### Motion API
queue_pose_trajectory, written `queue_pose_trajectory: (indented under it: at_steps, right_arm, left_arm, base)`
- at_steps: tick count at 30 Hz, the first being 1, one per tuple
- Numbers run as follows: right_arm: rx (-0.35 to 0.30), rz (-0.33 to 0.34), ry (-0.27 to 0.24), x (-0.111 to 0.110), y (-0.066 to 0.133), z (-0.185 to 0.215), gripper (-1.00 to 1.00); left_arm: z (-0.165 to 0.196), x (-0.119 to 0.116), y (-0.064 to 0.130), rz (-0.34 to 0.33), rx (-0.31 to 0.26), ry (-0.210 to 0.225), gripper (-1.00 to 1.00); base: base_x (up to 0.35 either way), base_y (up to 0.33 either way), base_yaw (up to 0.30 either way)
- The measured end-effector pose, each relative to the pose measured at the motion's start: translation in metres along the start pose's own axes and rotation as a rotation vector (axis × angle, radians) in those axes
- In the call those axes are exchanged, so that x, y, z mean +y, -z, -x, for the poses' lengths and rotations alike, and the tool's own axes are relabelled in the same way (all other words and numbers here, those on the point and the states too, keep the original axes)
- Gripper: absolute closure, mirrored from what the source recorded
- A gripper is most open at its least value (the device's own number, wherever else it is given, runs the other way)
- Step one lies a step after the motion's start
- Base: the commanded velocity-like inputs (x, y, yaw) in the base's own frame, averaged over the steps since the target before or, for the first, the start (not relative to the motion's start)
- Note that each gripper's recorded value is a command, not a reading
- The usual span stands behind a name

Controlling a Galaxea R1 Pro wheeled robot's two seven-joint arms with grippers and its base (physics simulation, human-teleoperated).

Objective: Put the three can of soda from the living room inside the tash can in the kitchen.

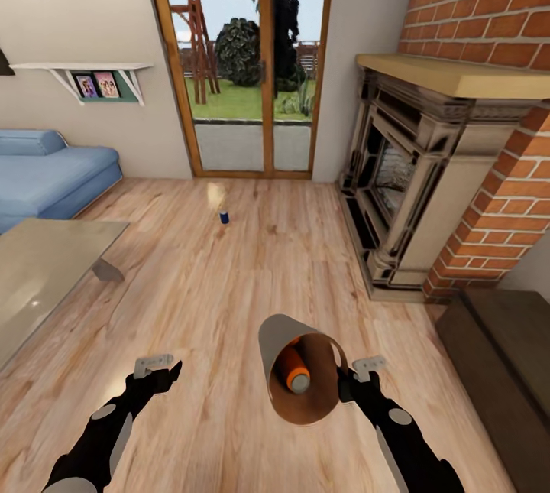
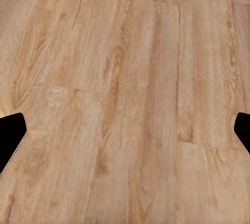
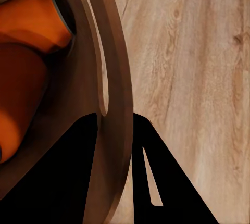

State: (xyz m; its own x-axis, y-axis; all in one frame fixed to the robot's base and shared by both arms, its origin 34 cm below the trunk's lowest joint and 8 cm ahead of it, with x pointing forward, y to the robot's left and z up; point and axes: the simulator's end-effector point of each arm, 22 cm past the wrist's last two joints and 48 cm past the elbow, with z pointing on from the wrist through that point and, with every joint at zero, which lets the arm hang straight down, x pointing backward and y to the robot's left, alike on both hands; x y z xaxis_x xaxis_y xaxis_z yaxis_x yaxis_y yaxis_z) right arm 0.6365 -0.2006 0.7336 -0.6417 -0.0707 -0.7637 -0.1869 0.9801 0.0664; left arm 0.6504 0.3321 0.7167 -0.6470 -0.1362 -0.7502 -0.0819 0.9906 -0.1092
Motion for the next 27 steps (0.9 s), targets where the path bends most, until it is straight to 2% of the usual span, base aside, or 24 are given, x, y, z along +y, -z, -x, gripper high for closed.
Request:
queue_pose_trajectory:
  at_steps: [24, 27]
  right_arm:
    - [-0.003, -0.004, -0.005, -0.009, 0.002, 0.001, 1.00]
    - [-0.002, -0.022, -0.002, -0.022, 0.004, 0.000, 1.00]
  left_arm:
    - [0.000, 0.000, 0.000, -0.002, -0.001, 0.000, -1.00]
    - [0.001, 0.000, 0.000, -0.002, -0.002, 0.000, -1.00]
  base:
    - [0.308, 0.169, 0.000]
    - [0.313, 0.145, 0.000]
